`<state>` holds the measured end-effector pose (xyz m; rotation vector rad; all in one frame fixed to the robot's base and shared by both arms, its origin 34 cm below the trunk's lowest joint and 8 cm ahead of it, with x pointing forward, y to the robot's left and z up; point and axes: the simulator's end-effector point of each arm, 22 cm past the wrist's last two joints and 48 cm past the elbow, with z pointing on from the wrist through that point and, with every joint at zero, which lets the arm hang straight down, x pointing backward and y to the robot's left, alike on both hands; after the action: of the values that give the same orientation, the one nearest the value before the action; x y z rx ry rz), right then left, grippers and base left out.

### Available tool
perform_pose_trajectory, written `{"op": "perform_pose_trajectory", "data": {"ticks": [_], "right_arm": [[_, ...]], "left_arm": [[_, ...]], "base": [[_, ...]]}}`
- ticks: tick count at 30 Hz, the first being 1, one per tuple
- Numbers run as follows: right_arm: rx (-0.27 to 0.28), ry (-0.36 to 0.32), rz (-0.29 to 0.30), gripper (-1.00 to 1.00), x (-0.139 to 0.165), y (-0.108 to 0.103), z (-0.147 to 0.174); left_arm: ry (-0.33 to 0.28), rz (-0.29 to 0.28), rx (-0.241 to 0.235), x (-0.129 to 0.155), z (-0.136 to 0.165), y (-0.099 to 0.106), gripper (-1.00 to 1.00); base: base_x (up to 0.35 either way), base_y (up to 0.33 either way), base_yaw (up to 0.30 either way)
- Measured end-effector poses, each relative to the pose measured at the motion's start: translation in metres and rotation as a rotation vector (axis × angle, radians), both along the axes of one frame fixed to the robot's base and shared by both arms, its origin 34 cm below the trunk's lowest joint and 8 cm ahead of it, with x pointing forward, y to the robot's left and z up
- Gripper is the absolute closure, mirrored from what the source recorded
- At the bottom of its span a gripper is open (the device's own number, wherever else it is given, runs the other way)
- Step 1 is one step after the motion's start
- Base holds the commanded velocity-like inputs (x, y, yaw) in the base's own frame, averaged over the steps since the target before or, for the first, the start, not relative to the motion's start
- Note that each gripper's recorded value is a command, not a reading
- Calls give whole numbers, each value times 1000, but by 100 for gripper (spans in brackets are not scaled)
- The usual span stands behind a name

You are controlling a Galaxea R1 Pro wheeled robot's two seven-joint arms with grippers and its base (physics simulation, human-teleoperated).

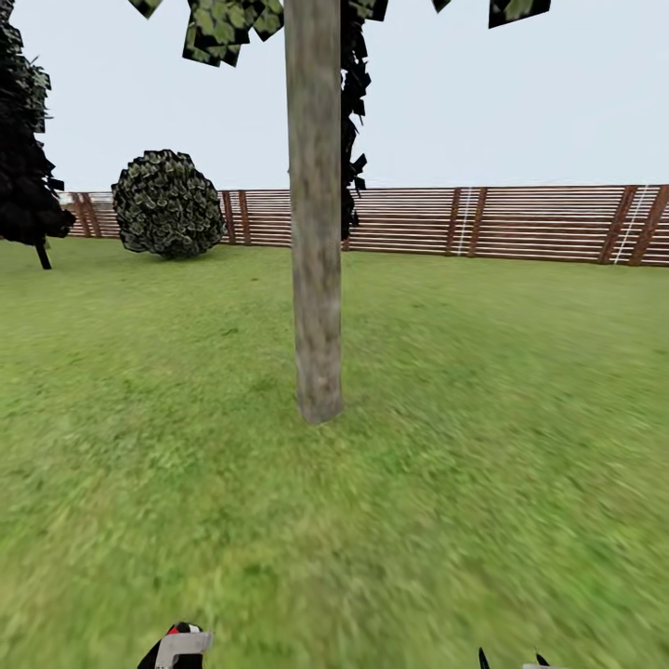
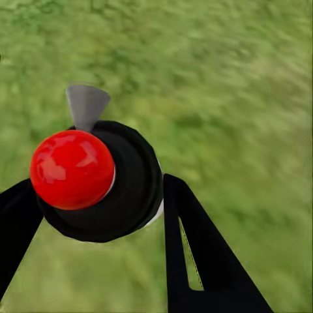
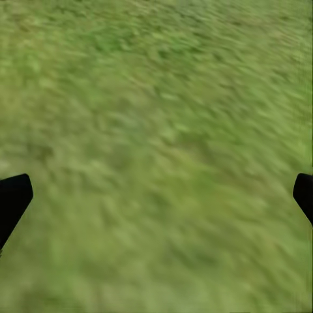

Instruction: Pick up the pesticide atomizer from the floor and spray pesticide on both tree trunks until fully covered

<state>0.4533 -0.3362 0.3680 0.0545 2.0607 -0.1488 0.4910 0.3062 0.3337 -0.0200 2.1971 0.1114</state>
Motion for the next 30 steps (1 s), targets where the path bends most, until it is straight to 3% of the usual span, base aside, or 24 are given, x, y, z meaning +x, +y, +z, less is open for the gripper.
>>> {"op": "perform_pose_trajectory", "data": {"ticks": [30], "right_arm": [[4, 5, 9, -100, -1, 4, -1]], "left_arm": [[9, 0, 14, -3, -2, 10, 100]], "base": [[338, 0, 0]]}}
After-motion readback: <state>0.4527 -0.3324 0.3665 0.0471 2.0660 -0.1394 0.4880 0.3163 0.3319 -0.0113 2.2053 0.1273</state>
